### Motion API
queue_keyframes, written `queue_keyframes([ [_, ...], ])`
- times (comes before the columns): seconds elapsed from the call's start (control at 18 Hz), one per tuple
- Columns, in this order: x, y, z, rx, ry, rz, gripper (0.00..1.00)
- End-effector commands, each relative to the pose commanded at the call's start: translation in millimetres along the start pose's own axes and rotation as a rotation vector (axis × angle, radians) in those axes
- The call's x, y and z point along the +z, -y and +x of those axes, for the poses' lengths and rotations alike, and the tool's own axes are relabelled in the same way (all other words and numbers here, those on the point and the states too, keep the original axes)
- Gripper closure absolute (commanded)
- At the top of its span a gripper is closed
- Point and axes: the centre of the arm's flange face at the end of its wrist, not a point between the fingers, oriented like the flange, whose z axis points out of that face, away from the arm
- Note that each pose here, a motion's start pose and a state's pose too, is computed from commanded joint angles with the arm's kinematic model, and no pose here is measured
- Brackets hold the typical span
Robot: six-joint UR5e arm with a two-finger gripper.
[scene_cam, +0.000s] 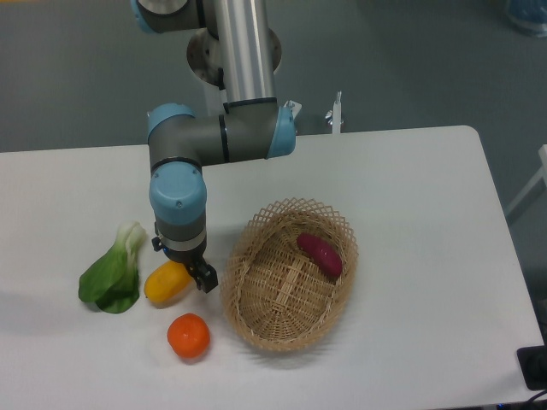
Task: Pick up the mango from the table
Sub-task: 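Lower the gripper onto the yellow mango and close on it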
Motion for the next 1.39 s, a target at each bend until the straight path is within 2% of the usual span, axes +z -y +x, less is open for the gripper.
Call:
queue_keyframes([
  [0.22, 8.1, -3.6, 6.9, 0.0, -0.014, -0.015, 0.0],
  [0.56, 19.7, -0.7, 8.4, -0.01, 0.009, -0.057, 0.0],
  [0.67, 20.4, 1.6, 7.5, -0.005, 0.024, -0.051, 0.12],
  [0.83, 20.2, 1.9, 8.7, -0.005, 0.025, -0.051, 0.41],
  [1.0, 18.8, 2.0, 8.4, -0.008, 0.027, -0.051, 0.61],
  [1.22, 12.2, 2.7, 8.9, -0.009, 0.034, -0.043, 0.74],
  [1.39, 7.8, 2.7, 8.4, -0.015, 0.036, -0.037, 0.76],
])
